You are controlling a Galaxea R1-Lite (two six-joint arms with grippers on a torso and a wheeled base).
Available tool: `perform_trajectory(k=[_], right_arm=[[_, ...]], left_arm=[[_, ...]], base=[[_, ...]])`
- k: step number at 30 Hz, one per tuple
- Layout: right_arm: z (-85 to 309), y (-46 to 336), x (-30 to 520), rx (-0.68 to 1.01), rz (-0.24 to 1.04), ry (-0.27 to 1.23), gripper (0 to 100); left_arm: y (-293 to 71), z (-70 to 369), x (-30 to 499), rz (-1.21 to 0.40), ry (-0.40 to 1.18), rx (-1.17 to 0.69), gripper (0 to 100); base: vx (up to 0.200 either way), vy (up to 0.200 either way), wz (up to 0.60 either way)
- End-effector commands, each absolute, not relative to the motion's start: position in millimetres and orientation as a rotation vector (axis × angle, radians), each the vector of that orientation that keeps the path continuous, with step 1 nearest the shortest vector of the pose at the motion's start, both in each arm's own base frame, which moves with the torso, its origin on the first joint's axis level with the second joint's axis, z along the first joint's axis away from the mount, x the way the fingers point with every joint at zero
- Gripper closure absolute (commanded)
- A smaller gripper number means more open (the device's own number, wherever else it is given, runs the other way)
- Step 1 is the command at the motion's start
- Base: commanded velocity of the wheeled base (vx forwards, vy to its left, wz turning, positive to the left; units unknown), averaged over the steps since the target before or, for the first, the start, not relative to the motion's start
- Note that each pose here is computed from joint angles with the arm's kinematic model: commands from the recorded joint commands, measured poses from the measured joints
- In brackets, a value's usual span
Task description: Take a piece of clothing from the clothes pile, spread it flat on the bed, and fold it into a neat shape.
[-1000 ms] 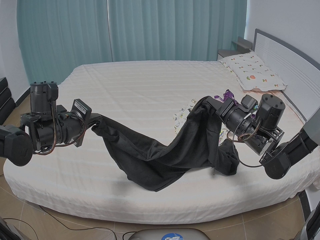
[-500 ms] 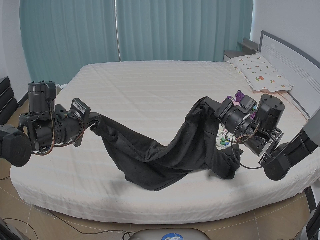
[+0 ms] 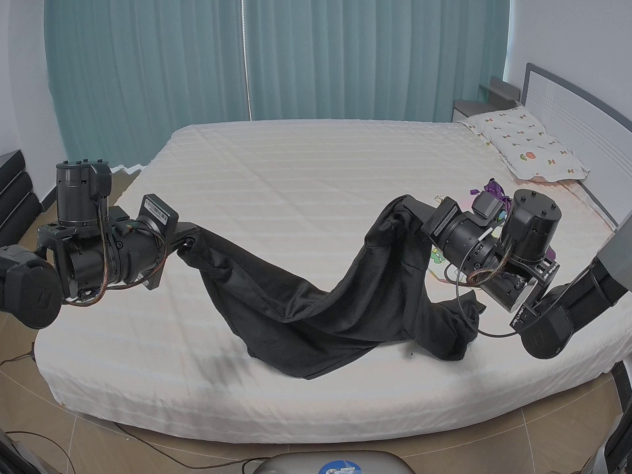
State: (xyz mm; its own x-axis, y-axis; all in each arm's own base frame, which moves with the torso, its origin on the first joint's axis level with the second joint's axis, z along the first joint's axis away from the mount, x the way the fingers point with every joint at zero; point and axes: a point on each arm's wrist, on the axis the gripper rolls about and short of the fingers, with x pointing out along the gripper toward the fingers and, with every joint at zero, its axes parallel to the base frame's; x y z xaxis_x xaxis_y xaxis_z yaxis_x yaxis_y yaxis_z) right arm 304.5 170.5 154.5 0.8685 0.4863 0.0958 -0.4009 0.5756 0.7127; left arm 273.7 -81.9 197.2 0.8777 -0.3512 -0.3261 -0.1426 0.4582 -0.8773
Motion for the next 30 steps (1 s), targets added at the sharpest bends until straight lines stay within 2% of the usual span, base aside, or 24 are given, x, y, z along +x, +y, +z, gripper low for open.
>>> perform_trajectory(k=[1, 4, 12, 25, 29, 30], right_arm=[[151, 172, 303, 0.8, 0.523, 0.132, 100], [152, 172, 301, 0.799, 0.526, 0.131, 100], [167, 181, 278, 0.802, 0.592, 0.119, 100], [228, 168, 234, 0.828, 0.712, -0.033, 100], [259, 152, 228, 0.835, 0.712, -0.101, 100], [276, 144, 226, 0.834, 0.703, -0.113, 100]], left_arm=[[-83, 195, 274, -0.133, 0.518, -1.099, 100], [-83, 195, 274, -0.132, 0.517, -1.099, 100], [-84, 199, 270, -0.147, 0.507, -1.099, 100], [-82, 226, 247, -0.214, 0.431, -1.114, 100], [-79, 239, 247, -0.231, 0.387, -1.12, 100], [-77, 254, 246, -0.252, 0.341, -1.127, 100]], base=[[0.0, 0.0, 0.0], [0.0, 0.0, 0.0], [-0.2, 0.0, 0.0], [-0.2, 0.0, 0.0], [0.0, 0.0, 0.0], [0.0, 0.0, 0.0]])
